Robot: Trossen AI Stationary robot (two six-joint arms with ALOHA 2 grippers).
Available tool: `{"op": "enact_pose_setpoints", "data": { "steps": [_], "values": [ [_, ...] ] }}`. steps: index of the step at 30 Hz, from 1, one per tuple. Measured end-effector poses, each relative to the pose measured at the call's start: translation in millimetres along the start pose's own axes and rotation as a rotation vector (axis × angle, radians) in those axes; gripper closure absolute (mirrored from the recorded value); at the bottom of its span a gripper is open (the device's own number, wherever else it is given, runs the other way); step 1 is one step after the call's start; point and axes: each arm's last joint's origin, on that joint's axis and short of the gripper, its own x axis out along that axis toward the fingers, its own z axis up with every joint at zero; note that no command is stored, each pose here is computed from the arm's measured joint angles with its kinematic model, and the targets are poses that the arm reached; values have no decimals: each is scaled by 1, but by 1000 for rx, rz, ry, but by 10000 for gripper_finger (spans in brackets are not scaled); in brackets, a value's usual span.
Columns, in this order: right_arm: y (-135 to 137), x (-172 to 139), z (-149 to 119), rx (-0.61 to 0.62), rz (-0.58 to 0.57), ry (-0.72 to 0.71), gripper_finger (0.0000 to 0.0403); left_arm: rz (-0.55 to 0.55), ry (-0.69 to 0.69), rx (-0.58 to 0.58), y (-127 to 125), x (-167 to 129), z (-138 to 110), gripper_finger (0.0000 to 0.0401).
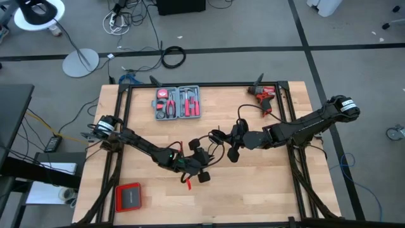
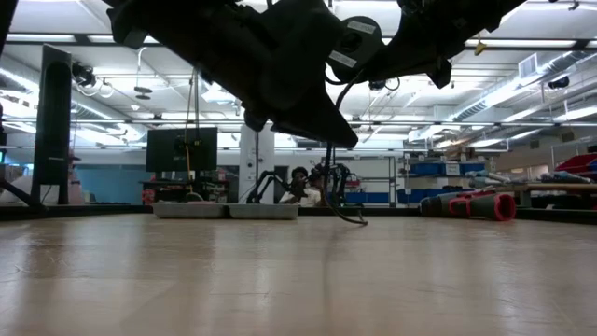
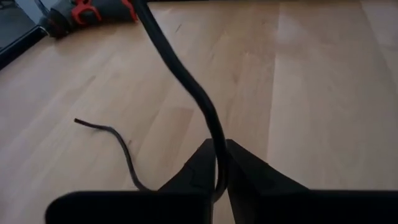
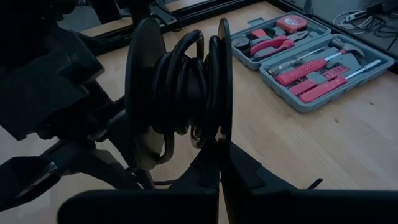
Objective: Coil cords
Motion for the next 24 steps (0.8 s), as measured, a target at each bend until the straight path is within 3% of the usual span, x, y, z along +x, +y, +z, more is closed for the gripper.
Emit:
{"op": "enact_pose_setpoints", "data": {
  "steps": [24],
  "values": [
    [0,0,0,-1,1,1,403,-36,99,29,1,-1,-9,364]
  ]
}}
